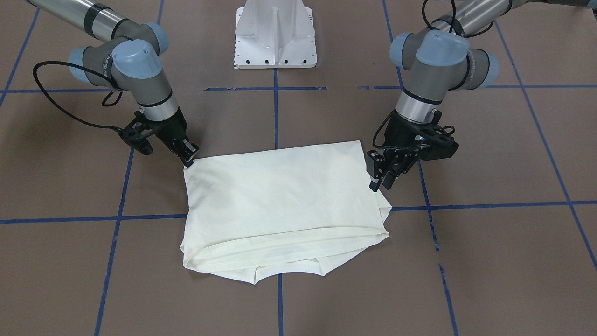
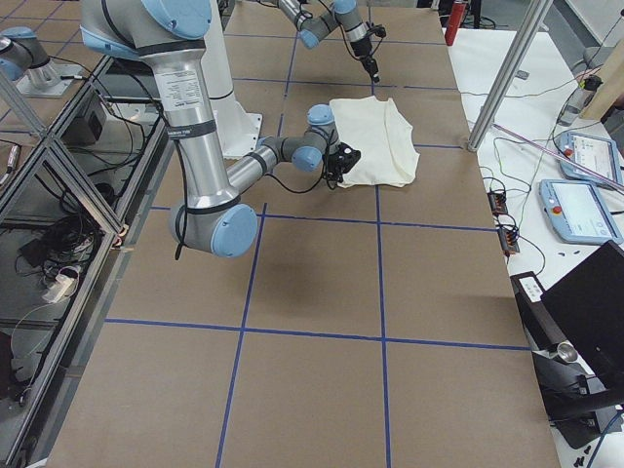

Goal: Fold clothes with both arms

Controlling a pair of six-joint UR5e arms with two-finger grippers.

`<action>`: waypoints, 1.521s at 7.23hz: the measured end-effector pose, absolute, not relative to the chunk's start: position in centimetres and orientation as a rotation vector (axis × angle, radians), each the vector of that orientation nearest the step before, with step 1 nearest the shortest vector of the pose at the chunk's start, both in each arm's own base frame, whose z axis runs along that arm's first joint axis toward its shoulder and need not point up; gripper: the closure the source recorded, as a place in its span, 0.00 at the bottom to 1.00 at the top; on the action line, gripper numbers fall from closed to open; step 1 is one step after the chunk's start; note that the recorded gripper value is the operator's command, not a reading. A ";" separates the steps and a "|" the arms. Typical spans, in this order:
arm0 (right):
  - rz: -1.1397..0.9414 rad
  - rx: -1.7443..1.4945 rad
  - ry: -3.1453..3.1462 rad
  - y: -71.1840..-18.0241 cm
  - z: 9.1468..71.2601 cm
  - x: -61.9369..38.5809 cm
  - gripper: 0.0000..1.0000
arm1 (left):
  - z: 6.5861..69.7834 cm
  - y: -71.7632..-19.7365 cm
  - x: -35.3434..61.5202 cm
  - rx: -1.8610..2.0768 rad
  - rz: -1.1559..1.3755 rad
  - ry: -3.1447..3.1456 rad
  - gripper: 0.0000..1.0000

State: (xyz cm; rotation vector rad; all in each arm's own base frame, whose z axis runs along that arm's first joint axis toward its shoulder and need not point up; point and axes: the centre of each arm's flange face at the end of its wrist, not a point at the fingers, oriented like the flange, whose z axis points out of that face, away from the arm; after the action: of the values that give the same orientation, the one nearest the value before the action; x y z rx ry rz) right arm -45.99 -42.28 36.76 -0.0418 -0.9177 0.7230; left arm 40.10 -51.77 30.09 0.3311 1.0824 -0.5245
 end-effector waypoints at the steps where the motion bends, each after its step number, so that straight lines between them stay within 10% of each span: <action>1: 0.717 -0.042 -0.941 -41.5 35.8 -44.7 1.00 | 30.0 -51.7 40.1 0.331 -0.524 1.083 0.54; 7: 0.541 -0.271 -0.956 -25.3 35.0 -38.2 1.00 | 26.7 -50.4 39.5 0.313 -0.539 1.161 0.53; 10: 0.363 -0.359 -0.935 -16.9 34.1 -39.1 0.00 | 24.3 -47.6 39.9 0.262 -0.539 1.233 0.52; 11: 0.345 -0.364 -0.933 -15.8 33.9 -39.5 0.00 | 23.7 -46.4 40.6 0.238 -0.536 1.252 0.50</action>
State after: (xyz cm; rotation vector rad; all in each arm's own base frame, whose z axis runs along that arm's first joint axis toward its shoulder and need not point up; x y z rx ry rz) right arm -39.48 -15.80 33.94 -0.3642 -0.9326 0.3447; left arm 40.63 -46.40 23.75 0.2377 1.2516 -0.5358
